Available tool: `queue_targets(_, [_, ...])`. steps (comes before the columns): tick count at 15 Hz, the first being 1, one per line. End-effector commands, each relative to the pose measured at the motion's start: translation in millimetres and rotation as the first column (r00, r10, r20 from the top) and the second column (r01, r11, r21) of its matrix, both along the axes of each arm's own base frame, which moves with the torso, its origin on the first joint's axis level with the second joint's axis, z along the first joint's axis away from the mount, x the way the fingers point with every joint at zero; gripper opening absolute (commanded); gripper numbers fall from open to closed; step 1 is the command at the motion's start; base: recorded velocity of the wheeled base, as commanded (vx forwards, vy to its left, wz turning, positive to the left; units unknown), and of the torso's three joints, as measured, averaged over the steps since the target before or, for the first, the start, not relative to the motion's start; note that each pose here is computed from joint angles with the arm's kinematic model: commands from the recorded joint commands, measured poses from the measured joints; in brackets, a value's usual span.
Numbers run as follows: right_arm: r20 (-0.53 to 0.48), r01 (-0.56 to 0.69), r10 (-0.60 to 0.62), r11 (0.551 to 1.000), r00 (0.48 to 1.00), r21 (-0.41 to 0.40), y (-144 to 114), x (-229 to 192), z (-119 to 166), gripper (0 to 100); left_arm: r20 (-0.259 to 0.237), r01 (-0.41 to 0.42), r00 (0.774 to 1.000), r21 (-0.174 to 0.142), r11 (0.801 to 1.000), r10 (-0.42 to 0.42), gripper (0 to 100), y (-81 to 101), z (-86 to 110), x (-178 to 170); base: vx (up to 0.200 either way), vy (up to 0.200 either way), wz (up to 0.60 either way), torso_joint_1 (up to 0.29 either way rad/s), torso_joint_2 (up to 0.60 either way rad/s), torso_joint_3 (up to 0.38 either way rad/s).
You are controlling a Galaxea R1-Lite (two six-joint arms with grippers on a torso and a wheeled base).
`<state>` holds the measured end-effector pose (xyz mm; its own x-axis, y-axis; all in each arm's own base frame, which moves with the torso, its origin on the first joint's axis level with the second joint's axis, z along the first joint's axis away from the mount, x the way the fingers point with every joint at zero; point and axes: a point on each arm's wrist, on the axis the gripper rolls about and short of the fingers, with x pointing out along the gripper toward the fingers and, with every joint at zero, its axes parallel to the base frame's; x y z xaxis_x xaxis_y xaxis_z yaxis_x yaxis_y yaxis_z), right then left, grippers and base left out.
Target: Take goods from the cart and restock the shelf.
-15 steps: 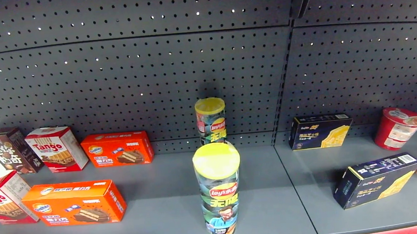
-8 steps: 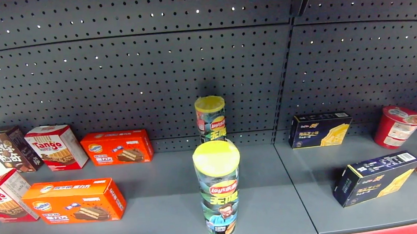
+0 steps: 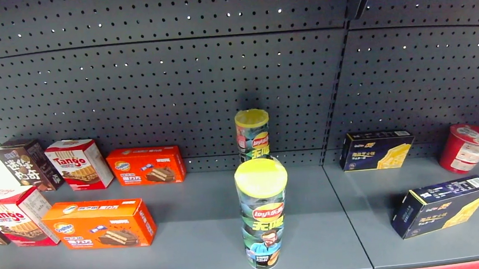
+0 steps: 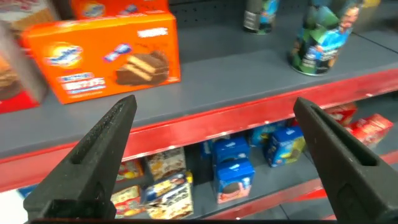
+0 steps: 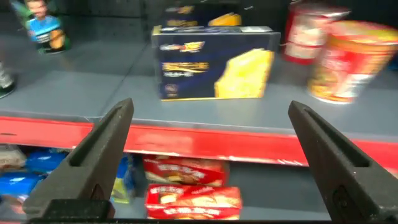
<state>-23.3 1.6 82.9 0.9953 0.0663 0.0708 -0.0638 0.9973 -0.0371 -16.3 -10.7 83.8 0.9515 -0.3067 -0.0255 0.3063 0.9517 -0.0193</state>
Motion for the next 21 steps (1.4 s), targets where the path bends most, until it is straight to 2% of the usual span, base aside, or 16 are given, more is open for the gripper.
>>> queue_targets(1, [-0.002, -0.001, 0.001, 1.0, 1.0, 0.0, 0.0, 0.1, -0.1, 100, -0.001, 0.0, 1.0, -0.005, 1.0, 0.0, 100, 0.0, 0.2, 0.2, 0.0, 0.0, 0.0, 0.0, 0.0, 0.0])
queue_targets(7, [-0.002, -0.003, 0.003, 1.0, 1.0, 0.002, 0.0, 0.1, -0.1, 100, 0.001, 0.0, 1.0, -0.004, 1.0, 0.0, 100, 0.0, 0.2, 0.0, 0.0, 0.0, 0.0, 0.0, 0.0, 0.0])
queue_targets(9, [-0.002, -0.003, 0.003, 1.0, 1.0, 0.002, 0.0, 0.1, -0.1, 100, 0.0, 0.003, 1.0, -0.005, 1.0, -0.003, 100, -0.1, 0.2, 0.0, 0.0, 0.2, 0.0, 0.005, 0.0, 0.005])
queue_targets(19, [-0.002, -0.004, 0.004, 1.0, 1.0, 0.002, 0.0, 0.1, -0.1, 100, 0.001, 0.003, 1.0, -0.002, 1.0, -0.003, 100, -0.1, 0.2, 0.0, 0.0, 0.0, 0.0, 0.0, 0.0, 0.0])
queue_targets(21, [-0.002, -0.003, 0.003, 1.0, 1.0, 0.0, 0.0, 0.1, -0.1, 100, 0.003, 0.003, 1.0, -0.002, 1.0, -0.003, 100, -0.1, 0.4, 0.0, -0.2, 0.0, 0.0, 0.005, 0.0, 0.002])
